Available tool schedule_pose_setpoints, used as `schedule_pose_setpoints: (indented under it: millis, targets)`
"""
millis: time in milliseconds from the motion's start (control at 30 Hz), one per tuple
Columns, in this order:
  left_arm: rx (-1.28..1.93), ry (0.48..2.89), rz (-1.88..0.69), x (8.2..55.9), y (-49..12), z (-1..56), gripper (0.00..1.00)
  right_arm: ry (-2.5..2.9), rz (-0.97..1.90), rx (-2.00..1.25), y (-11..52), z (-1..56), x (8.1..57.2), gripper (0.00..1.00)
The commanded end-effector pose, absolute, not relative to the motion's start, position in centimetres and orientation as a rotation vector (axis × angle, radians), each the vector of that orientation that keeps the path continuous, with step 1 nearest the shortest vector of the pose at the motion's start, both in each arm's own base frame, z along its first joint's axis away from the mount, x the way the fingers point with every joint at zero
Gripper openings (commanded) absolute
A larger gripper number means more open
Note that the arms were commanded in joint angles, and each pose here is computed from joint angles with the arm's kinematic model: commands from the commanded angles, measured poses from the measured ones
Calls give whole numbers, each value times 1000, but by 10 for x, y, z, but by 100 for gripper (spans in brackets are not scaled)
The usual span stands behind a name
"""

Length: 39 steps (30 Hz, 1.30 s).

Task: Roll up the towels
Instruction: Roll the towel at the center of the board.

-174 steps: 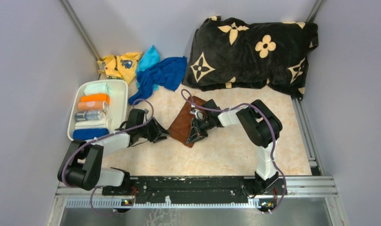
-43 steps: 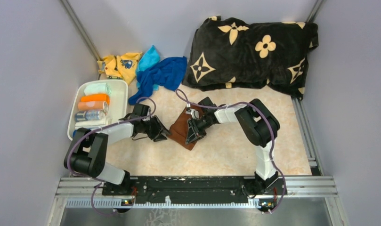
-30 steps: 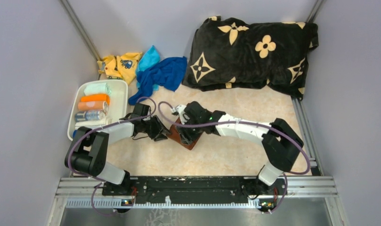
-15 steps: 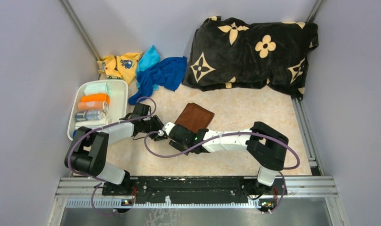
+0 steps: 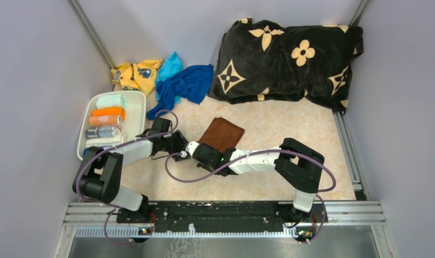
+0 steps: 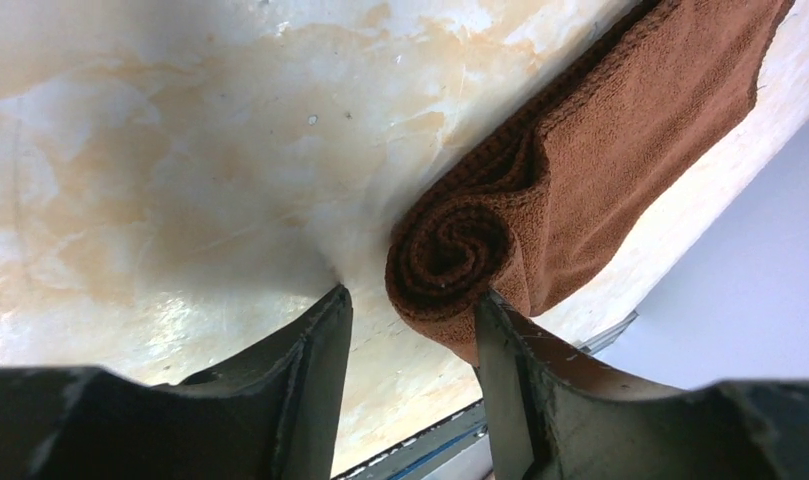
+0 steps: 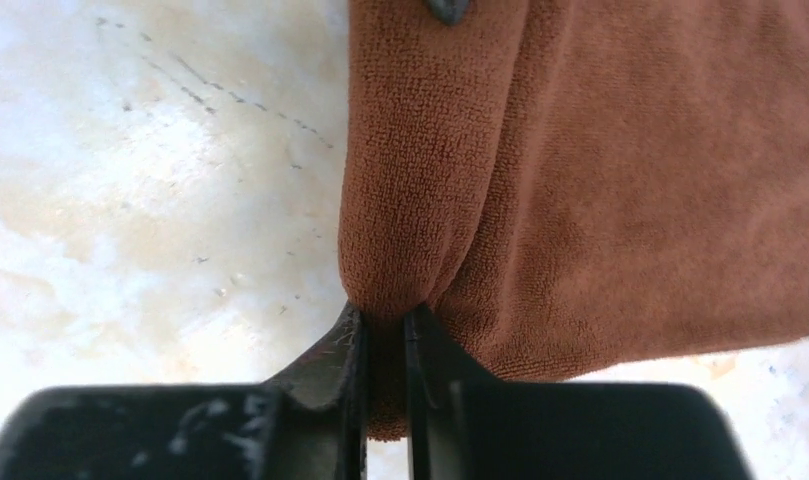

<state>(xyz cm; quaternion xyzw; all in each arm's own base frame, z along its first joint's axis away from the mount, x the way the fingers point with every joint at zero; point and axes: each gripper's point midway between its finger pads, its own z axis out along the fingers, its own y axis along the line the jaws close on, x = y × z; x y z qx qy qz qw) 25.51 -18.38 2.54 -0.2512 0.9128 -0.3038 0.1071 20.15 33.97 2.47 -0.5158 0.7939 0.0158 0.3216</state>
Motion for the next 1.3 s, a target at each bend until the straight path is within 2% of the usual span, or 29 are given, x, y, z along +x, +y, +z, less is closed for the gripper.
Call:
schedule_pose_setpoints:
  millis: [0, 333, 467, 600, 800, 967, 1133, 1267]
  targets:
    - [-742, 2678, -763, 252, -167, 25, 58, 2192, 371, -1454, 354, 20, 168, 2]
    - [-704, 2604, -748, 242, -156, 56, 69, 2379, 1237, -1265, 372, 42, 163, 0]
    - [-703, 2588, -822, 236, -162, 60, 70, 2439, 1494, -1077, 367, 43, 176, 0]
    - [-684, 2573, -892, 241, -171, 61, 66, 2503, 1676, -878, 359, 39, 186, 0]
    - [-640, 2547, -981, 256, -186, 61, 60, 2625, 1730, -707, 348, 18, 196, 0]
    - [-624, 2591, -960, 265, -194, 48, 58, 2637, 1698, -668, 344, 17, 202, 7]
    - [-677, 2628, -915, 267, -192, 30, 49, 2563, 1536, -731, 341, 37, 213, 20]
    - [-706, 2653, -868, 266, -188, 22, 48, 2486, 1263, -847, 335, 56, 221, 39]
